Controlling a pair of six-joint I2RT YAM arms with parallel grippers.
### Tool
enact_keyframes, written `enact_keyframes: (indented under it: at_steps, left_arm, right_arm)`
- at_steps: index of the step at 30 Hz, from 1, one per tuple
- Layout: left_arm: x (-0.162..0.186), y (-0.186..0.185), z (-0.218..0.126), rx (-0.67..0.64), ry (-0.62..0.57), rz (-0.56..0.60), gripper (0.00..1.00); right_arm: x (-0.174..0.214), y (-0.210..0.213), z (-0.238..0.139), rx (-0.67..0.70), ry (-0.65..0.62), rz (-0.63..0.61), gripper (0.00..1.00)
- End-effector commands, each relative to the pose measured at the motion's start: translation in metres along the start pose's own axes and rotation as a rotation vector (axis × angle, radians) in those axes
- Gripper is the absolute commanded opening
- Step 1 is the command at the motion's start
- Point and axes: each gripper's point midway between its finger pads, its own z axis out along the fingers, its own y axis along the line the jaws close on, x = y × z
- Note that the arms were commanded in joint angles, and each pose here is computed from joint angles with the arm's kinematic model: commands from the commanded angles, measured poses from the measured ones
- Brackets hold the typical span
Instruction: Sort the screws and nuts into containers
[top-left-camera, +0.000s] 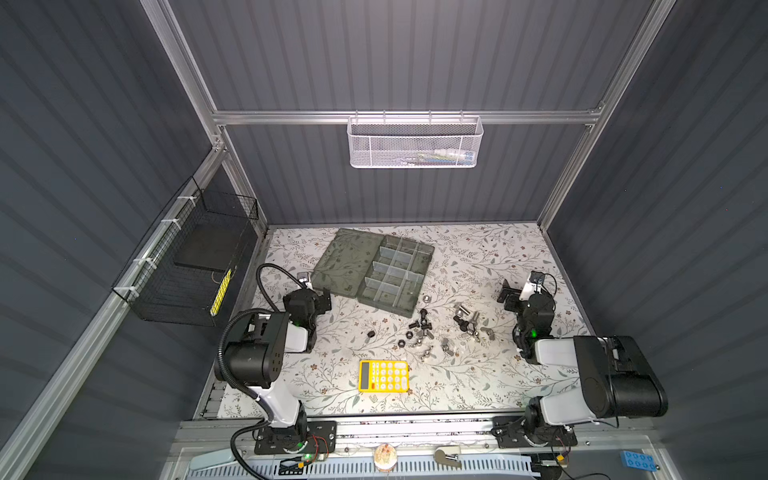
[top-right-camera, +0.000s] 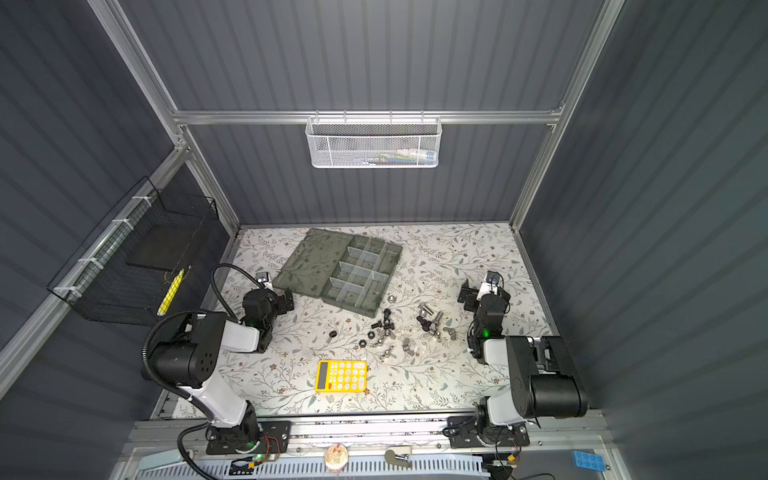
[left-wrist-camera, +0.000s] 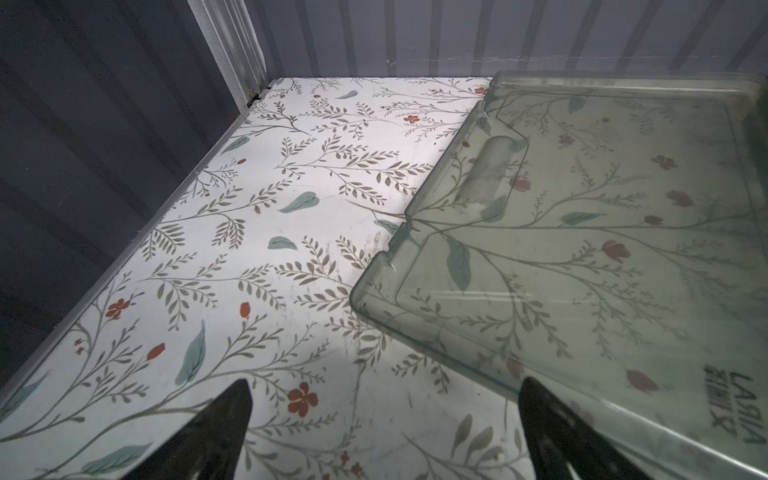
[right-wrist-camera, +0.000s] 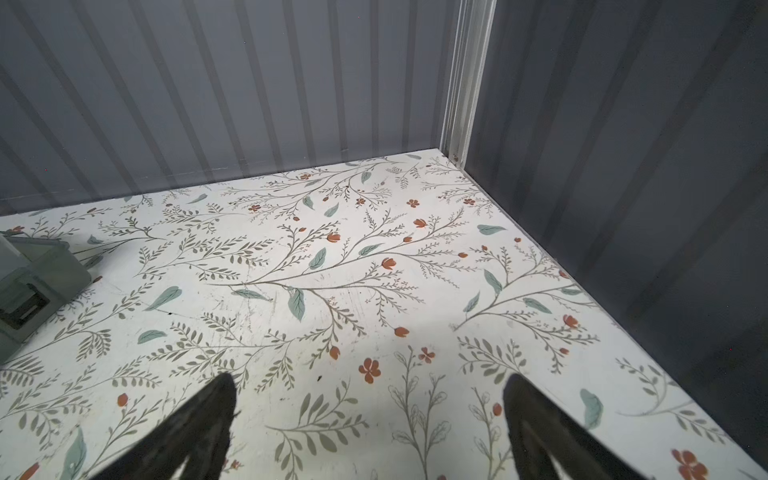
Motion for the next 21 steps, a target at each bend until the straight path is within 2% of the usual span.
enact_keyframes:
  at_steps: [1,21]
  left_arm:
    - [-0.0024,0.0022,0.0007,-0.013,-0.011,0.001,1.00]
    - [-0.0028,0.0017,0.0009,-0.011,-0.012,0.001,1.00]
  right_arm:
    - [-0.0020,0.0025,-0.0002,-0.012,-0.005,-0.008,0.99]
    - [-0.0018,0.0002,0.0009,-0.007,0.000,0.003,0.99]
